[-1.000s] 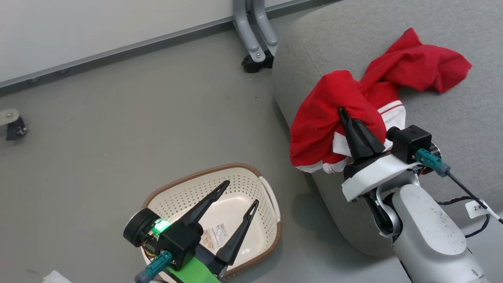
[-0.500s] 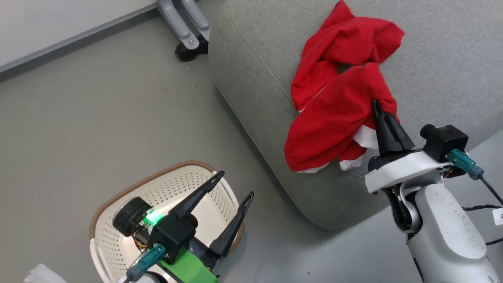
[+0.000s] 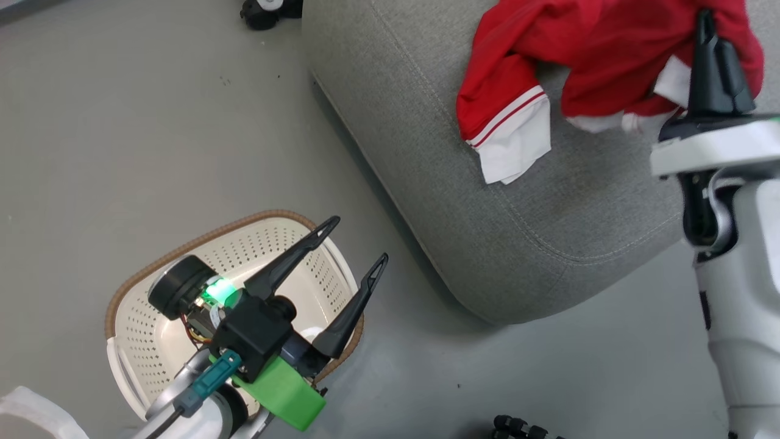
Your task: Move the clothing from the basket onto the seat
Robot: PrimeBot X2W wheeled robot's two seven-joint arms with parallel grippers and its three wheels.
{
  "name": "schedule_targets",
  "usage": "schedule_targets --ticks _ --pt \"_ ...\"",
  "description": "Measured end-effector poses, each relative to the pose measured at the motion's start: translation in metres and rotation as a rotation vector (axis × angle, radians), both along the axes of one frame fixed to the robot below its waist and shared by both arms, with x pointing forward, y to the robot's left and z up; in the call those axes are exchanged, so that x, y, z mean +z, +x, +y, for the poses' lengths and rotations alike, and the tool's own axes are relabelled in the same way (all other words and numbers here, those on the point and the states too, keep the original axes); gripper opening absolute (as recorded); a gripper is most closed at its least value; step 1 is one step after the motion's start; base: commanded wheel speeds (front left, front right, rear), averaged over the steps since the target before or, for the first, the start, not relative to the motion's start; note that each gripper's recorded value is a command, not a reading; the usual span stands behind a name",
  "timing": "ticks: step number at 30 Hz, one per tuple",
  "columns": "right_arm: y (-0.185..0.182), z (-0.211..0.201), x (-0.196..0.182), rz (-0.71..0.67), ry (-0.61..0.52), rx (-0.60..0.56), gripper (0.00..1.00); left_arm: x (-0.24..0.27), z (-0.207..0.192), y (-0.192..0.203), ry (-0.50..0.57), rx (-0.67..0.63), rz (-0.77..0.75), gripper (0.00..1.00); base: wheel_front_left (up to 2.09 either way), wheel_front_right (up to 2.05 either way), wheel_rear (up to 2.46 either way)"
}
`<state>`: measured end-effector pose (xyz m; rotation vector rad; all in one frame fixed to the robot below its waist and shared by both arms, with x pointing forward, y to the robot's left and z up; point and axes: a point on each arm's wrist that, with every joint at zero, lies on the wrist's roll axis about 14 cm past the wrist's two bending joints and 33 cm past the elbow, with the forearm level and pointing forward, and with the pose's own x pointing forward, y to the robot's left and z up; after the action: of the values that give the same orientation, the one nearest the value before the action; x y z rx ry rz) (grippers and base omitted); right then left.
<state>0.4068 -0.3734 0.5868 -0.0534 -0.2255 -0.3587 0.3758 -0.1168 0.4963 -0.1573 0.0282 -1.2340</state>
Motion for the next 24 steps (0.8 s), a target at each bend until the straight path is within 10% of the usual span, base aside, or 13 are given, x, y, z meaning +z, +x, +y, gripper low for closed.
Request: schedule_targets --ticks 11,24 --pt "0.085 -0.030 0.016 0.011 -0.076 -0.003 0.00 -0.020 0.016 0.043 -0.015 0.045 -0.021 1.00 0.00 0.00 0.00" --pt "0.119 -0.030 -0.150 0.362 0.107 -0.032 0.00 -0.067 0.045 0.069 0.021 0.138 0.050 1.00 0.00 0.00 0.00"
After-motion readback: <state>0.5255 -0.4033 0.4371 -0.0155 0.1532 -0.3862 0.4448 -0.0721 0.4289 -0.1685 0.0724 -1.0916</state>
